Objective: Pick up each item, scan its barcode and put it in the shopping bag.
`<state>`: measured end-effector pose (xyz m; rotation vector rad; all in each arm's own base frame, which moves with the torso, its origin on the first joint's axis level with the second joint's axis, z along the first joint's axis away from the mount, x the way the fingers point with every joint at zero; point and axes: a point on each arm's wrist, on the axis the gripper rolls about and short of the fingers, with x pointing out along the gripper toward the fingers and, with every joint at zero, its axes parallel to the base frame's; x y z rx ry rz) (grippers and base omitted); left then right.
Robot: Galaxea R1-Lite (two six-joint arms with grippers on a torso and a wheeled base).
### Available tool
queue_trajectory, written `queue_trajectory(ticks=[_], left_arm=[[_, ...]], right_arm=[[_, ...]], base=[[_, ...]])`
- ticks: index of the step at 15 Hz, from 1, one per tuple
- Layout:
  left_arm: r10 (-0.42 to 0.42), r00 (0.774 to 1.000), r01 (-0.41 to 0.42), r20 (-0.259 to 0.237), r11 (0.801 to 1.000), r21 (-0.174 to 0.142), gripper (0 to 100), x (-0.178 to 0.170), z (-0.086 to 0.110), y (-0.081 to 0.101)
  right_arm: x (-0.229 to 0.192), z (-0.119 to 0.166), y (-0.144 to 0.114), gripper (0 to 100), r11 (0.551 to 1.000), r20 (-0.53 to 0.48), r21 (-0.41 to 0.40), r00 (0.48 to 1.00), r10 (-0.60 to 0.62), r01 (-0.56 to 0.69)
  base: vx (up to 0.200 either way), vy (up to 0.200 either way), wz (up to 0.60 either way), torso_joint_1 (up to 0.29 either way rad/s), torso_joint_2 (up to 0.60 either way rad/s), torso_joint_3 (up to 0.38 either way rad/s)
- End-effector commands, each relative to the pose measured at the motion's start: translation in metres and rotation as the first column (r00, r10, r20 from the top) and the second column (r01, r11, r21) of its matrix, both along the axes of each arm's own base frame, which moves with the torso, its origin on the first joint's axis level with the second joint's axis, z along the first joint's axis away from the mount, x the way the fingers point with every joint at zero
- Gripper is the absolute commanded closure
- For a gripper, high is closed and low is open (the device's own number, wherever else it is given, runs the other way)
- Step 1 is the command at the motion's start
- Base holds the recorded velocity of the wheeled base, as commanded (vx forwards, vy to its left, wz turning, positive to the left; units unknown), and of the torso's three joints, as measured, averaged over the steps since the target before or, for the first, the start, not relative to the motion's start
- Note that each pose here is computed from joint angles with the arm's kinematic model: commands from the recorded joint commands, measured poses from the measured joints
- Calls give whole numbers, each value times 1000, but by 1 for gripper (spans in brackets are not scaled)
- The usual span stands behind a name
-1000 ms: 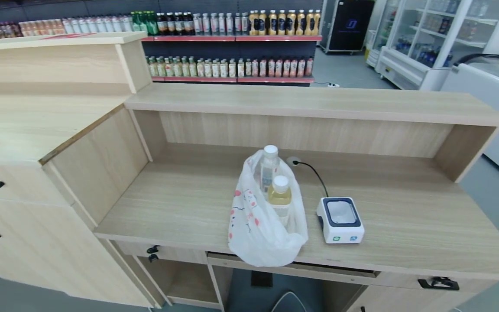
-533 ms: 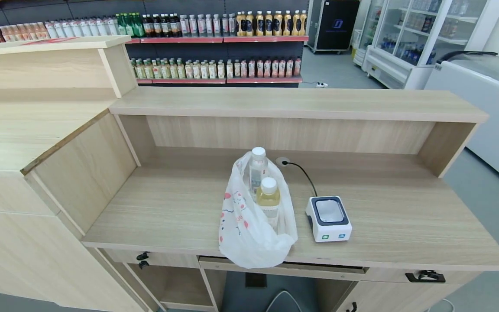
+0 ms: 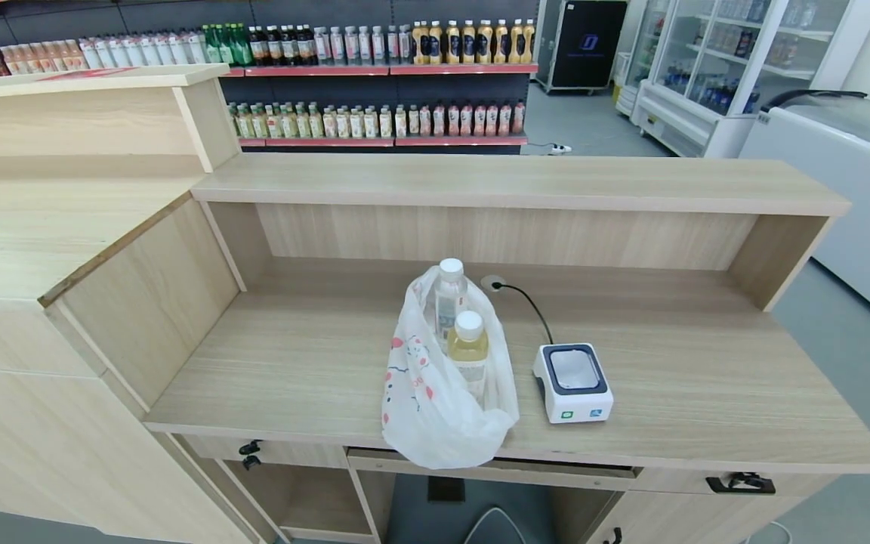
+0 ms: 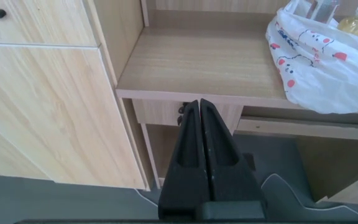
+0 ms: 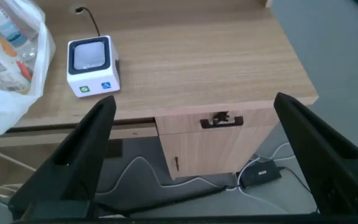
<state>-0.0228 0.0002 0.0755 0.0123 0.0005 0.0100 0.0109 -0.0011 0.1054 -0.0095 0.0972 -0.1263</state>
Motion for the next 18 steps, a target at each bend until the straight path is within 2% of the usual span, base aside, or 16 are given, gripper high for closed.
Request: queue_trajectory(ticks=[1,2,6,18], left_arm=[[1,1000,-1,0,1000,0,100,0,0,0],[1,1000,-1,0,1000,0,100,0,0,0],[1,1000,-1,0,1000,0,100,0,0,0],[1,1000,-1,0,1000,0,100,0,0,0]], right_arm=[[-26,-16,2,0,1000,112,-12,994,2,-1],[-26,-18,1,0,1000,92,-13,995,-27,28],[-26,-19,1,0,1000,94,11,995,-28,27],[-26,-19,1,0,1000,92,11,995,-29,28]], base=[[0,0,0,0,0,0],[0,0,0,0,0,0],[0,0,0,0,0,0],[0,0,0,0,0,0]])
